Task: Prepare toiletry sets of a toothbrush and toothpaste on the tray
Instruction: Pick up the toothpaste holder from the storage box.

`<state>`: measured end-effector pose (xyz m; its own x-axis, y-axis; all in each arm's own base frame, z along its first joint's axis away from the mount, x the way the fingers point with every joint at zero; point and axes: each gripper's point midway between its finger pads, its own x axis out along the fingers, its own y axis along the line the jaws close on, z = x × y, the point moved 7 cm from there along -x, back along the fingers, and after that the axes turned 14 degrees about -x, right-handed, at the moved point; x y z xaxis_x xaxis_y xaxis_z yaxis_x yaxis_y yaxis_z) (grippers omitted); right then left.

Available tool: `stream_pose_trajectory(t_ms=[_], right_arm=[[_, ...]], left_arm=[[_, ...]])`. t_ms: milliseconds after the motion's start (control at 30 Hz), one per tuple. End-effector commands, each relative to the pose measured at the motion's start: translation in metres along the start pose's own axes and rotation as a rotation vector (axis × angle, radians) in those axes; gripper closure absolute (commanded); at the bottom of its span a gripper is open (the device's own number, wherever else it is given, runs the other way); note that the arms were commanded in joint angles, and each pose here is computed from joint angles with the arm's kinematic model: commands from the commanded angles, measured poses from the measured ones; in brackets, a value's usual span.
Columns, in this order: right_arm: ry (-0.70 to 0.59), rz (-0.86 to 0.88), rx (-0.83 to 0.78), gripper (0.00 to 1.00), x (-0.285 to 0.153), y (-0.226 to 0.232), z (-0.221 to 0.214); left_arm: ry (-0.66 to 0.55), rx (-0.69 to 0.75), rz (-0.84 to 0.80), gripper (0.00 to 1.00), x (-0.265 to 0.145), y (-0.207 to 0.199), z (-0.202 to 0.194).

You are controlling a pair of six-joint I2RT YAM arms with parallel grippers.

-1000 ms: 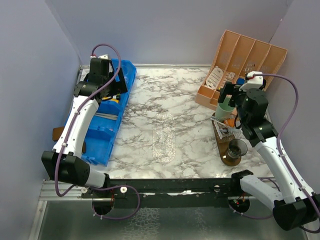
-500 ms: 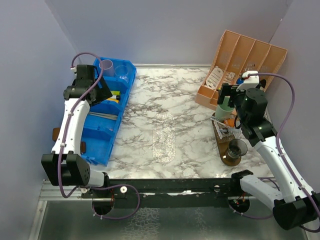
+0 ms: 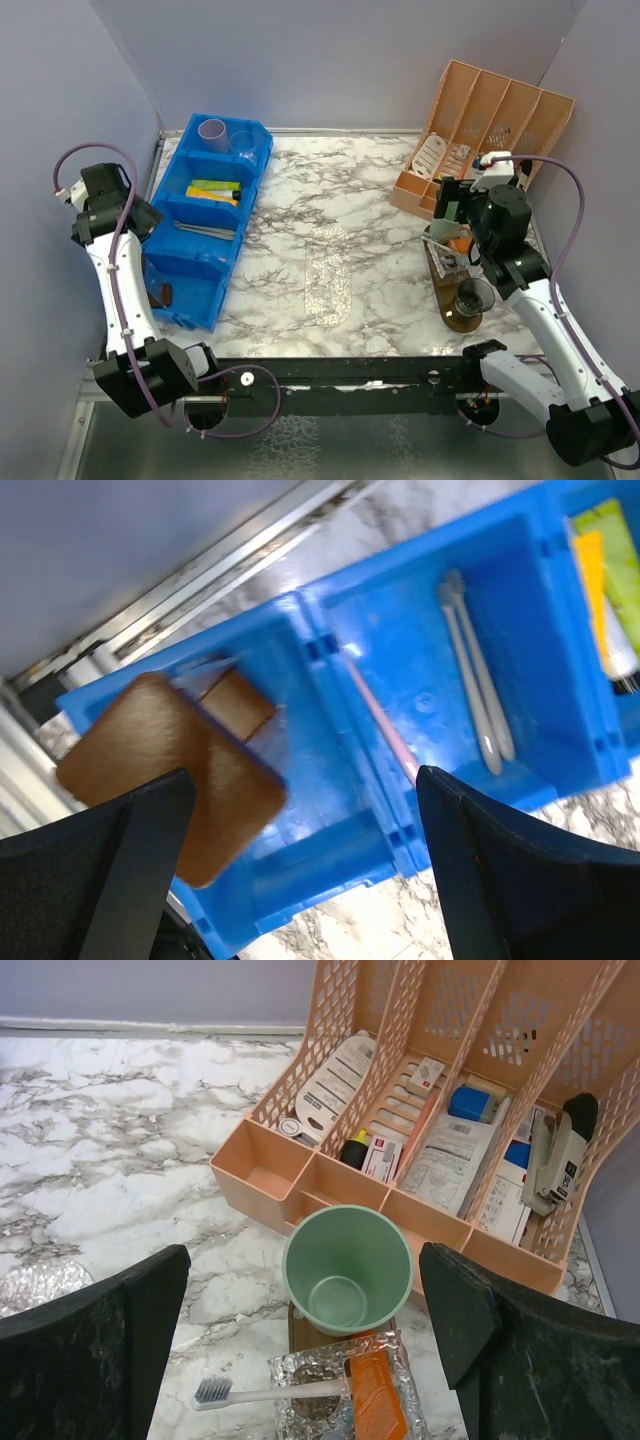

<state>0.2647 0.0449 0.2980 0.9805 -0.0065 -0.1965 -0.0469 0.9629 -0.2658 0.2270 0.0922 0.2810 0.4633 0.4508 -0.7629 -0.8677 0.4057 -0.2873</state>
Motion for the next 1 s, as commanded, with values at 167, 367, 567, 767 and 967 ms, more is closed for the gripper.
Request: stream_pose_trajectory(t_ms=[167, 367, 567, 767, 967], right_arm=[[-0.021, 0.005, -0.018, 0.00, -0.001, 0.002, -0.002], [-0.009, -0.005, -0.028, 0.00, 0.001, 0.001, -0.004], [-0.003, 0.000, -0.031, 0.00, 0.003, 0.003, -0.005], [-0.004, 0.004, -0.031, 0.00, 0.006, 0.004, -0.005], [-0.012, 0.016, -0.035, 0.00, 0.008, 0.005, -0.002]], left_arm=[[-0.071, -0.281, 0.197, 0.02, -0.012, 0.059, 0.009], [-0.056, -0.406, 0.252, 0.01, -0.008, 0.075, 0.002], [-0.039, -0.567, 0.131, 0.01, 0.009, 0.064, -0.006], [-0.155, -0.642, -0.024, 0.01, 0.019, 0.059, 0.000], [-0.154, -0.789, -0.082, 0.07, 0.024, 0.061, -0.016]])
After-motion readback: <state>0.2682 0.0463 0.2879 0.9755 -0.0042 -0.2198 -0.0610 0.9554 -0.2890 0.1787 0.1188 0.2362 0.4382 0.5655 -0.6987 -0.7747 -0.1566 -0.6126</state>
